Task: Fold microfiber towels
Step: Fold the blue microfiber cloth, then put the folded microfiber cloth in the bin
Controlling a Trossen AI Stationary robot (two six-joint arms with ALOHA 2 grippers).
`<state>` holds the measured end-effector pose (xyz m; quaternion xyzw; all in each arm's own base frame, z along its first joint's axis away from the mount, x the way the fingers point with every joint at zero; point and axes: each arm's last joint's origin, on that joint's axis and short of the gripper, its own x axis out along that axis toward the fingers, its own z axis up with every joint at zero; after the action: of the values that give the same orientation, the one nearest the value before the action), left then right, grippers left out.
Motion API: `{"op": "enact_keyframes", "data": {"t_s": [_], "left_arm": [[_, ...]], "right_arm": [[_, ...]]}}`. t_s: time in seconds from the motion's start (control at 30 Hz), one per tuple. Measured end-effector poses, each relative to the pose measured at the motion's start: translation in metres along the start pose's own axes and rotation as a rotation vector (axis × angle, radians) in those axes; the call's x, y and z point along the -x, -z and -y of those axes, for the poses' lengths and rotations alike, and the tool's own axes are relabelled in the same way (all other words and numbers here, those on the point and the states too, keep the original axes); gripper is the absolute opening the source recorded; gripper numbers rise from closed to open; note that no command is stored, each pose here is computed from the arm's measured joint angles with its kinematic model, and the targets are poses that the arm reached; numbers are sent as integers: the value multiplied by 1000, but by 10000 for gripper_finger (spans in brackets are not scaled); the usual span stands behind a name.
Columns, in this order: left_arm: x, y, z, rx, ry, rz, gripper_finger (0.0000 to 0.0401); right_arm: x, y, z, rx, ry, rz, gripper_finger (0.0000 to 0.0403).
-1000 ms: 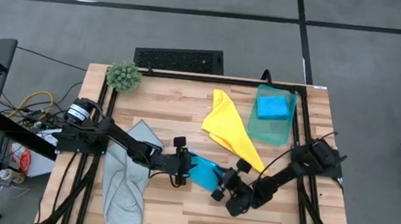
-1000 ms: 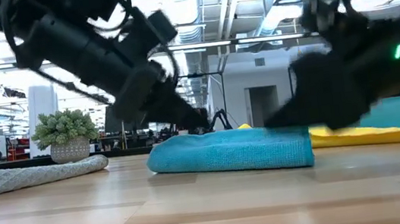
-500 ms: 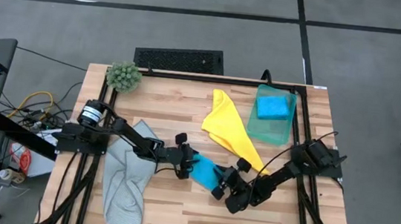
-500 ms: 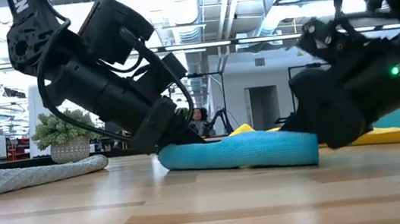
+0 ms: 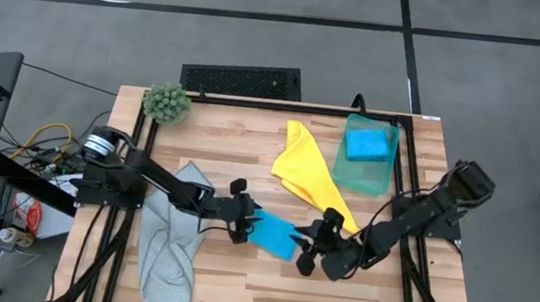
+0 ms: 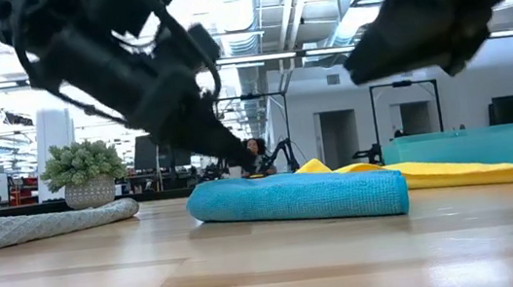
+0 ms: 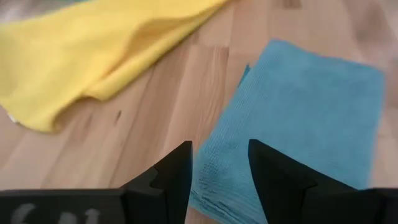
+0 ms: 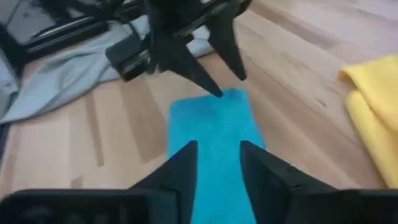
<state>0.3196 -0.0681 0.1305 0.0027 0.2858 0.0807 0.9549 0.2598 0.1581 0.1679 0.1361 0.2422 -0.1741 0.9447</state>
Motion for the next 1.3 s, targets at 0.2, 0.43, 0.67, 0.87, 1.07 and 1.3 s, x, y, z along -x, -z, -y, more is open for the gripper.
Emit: {"op": "enact_keyframes", "data": {"t_s": [0.2,0.43,0.67,0.87,1.07,1.3], "left_arm": [[30,-22,7,1,41,64,151],[75,-35,24,-36,19,122,151],[92,-26,44,-56,-14,115,151],[96,-17,53,-42,-25,88,151],[97,-15,54,-29,-42,81,151],[97,-15,54,-14,-41,81,151]], "right_arm": [[-13,-11,6,143,-34,-12,219],[-51,17,12,170,44,-47,245],[-78,54,15,150,128,-44,240],[-93,79,13,35,102,-66,240],[-92,85,12,17,125,-43,203],[-96,81,13,-30,82,-74,55]]}}
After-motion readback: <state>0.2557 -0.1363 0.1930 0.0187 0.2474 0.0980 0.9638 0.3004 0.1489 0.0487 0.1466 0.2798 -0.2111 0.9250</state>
